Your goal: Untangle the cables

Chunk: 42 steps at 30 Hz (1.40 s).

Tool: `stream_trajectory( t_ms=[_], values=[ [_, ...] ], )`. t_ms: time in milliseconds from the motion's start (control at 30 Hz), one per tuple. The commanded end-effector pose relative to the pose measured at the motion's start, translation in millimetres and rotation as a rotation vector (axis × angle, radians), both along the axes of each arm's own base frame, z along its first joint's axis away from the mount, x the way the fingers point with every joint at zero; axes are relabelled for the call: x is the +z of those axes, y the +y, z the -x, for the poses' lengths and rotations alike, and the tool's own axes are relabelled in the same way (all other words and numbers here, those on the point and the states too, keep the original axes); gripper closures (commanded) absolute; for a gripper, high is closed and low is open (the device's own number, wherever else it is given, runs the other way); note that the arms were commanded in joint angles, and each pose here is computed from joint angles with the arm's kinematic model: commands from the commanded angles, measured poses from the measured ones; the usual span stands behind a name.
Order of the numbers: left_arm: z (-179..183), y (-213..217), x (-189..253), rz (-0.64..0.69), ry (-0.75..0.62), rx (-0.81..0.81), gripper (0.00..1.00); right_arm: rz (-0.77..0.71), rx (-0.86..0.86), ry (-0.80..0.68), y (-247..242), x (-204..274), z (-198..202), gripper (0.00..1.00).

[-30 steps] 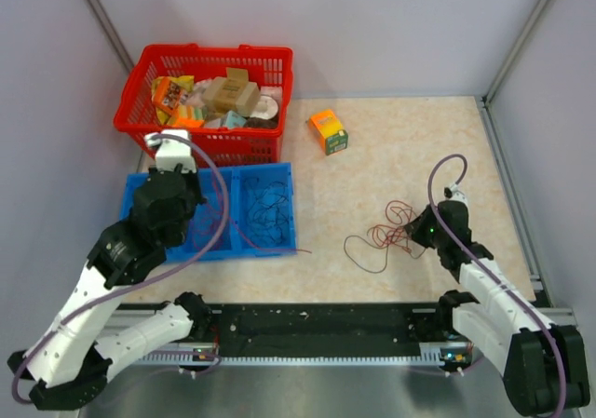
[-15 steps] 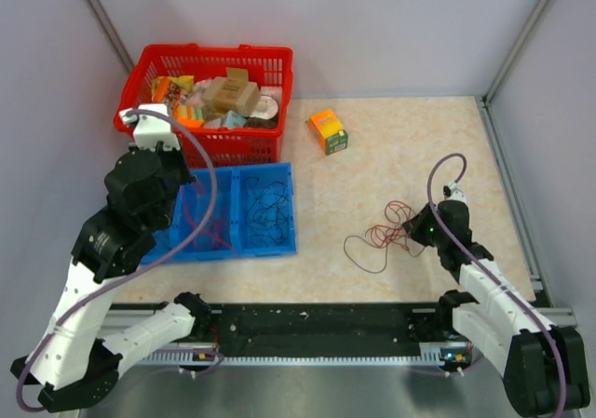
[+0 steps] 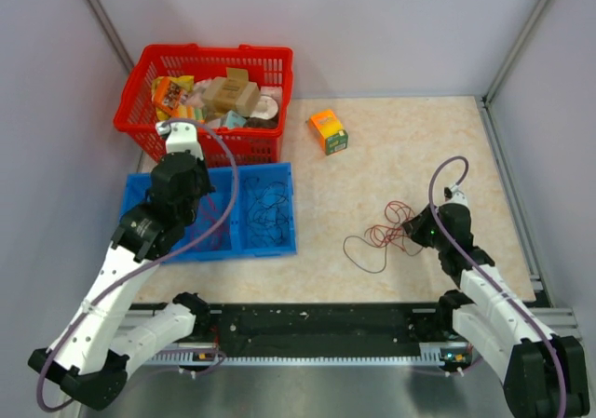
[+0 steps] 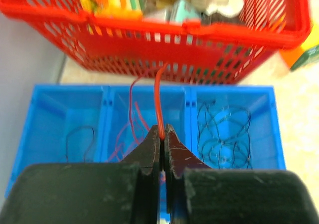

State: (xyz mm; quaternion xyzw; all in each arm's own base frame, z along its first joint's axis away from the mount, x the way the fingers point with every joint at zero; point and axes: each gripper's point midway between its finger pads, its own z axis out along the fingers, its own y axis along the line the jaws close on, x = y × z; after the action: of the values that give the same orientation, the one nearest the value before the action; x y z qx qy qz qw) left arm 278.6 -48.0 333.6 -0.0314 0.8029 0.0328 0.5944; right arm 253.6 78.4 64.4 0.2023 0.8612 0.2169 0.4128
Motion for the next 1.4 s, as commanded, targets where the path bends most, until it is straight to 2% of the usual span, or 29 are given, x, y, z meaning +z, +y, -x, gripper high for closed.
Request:
stream_trajectory(
  t_ms=[0,167,333,433,500,533,567,633,700,833,1000,1067,1100,1167,1200,1267,1367],
  values=[
    [9,8,-34,0.142,0.009,0.11,1.0,-0.001,0.012,-0.056,1,10,-6,0.89],
    [12,18,-108,0.202,0.141,0.25,1.0,-0.003,0.013,-0.057,1,11,-7,0.89],
    [15,22,-184,0.347,0.281,0.352,1.0,-0.005,0.02,-0.059,2,11,-7,0.89],
    [14,21,-204,0.415,0.351,0.366,1.0,-0.006,0.027,-0.059,3,10,-6,0.89],
    [16,24,-204,0.432,0.381,0.392,0.92,-0.009,0.034,-0.063,5,12,-6,0.88],
    [16,24,-199,0.437,0.379,0.391,0.85,-0.009,0.036,-0.059,5,10,-6,0.89],
    [17,22,-195,0.447,0.375,0.388,0.7,-0.011,0.038,-0.059,5,10,-6,0.88],
    [19,19,-182,0.485,0.344,0.369,0.49,-0.013,0.041,-0.057,6,10,-7,0.88],
    [21,14,-165,0.523,0.299,0.325,0.36,-0.015,0.043,-0.055,6,10,-7,0.88],
    [27,3,-112,0.565,0.174,0.179,0.28,-0.017,0.051,-0.053,8,10,-7,0.88],
    [35,-17,-54,0.585,0.023,-0.038,0.24,-0.018,0.056,-0.046,9,8,-6,0.87],
    [38,-52,-37,0.607,-0.004,-0.273,0.27,-0.019,0.063,-0.043,10,7,-6,0.87],
    [45,-80,-30,0.65,0.009,-0.444,0.28,-0.022,0.065,-0.039,10,7,-6,0.87],
    [53,-120,-27,0.739,0.05,-0.672,0.3,-0.031,0.077,-0.033,12,6,-5,0.89],
    [58,-138,-28,0.767,0.081,-0.759,0.33,-0.045,0.1,-0.057,17,11,-7,1.0],
    [67,-175,-39,0.722,0.155,-0.853,0.38,-0.075,0.182,-0.062,30,16,-3,1.0],
    [92,-235,-52,0.581,0.202,-0.969,0.39,-0.18,0.328,-0.055,57,25,13,1.0]
  ],
)
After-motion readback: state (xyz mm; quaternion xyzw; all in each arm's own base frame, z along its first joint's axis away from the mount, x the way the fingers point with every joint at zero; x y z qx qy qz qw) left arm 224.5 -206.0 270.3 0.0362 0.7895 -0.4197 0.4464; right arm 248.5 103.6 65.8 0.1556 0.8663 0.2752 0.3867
